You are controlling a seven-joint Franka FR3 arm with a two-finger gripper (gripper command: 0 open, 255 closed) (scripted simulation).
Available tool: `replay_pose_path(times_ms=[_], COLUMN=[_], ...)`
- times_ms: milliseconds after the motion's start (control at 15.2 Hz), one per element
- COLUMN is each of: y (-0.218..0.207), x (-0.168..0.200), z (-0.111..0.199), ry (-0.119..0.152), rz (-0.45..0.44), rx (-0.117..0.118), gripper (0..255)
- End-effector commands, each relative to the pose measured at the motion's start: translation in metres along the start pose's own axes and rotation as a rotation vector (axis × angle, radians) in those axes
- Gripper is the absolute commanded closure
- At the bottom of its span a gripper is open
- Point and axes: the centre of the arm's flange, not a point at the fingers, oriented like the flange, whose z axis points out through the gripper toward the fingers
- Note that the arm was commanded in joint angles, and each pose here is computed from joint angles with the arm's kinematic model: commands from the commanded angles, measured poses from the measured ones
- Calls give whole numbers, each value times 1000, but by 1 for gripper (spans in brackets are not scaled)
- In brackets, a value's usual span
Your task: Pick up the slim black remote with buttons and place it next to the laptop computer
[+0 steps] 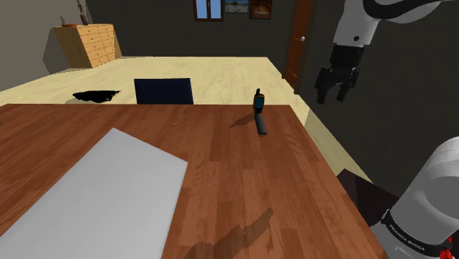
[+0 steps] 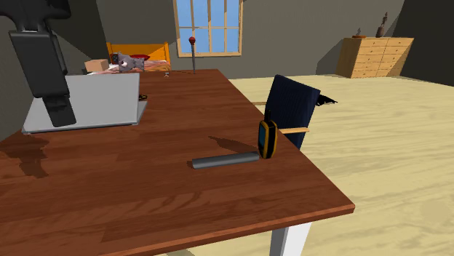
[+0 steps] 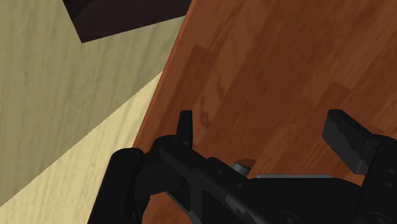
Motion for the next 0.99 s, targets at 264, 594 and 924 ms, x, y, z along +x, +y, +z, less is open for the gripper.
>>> replay_pose_path(times_ms=[264, 594, 924], y=[-11, -19, -23], x=[49, 111, 172], z=[24, 55, 88], ry=[-22, -49, -76], rz=[67, 150, 233], rx=[-1, -2, -4], gripper=[0, 0, 0])
